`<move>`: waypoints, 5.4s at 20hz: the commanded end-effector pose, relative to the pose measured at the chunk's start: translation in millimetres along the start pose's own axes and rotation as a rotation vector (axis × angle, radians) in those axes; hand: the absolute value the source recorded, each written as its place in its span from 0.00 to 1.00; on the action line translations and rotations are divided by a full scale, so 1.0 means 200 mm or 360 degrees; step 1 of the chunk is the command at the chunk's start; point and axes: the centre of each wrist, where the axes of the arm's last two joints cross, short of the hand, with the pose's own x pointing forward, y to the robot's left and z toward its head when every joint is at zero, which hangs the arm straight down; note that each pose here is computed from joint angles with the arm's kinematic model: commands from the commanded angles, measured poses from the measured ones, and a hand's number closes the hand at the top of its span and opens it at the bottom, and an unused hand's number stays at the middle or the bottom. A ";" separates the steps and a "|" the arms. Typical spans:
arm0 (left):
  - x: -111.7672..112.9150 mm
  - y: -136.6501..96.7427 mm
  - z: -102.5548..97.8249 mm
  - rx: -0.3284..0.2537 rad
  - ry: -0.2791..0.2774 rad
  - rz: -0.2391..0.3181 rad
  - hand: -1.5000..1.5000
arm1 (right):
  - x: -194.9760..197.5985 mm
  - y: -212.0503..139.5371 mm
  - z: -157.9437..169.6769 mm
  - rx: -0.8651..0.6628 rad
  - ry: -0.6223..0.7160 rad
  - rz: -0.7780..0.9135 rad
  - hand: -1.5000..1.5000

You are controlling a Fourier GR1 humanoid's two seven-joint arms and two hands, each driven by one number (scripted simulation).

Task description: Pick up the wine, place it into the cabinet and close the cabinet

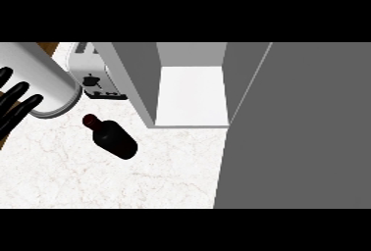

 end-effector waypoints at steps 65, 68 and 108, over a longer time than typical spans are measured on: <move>-1.38 0.51 0.15 0.0341 0.0423 0.0051 0.00 | 0.27 0.00 0.07 0.0086 -0.0103 -0.0027 0.00; -1.39 0.54 0.12 0.0326 0.0390 0.0023 0.00 | 0.24 0.01 -0.03 0.0076 -0.0118 -0.0004 0.00; -1.48 -0.03 -0.16 0.0690 -0.0292 -0.0486 1.00 | 0.23 0.02 0.05 0.0040 -0.0052 -0.0030 0.00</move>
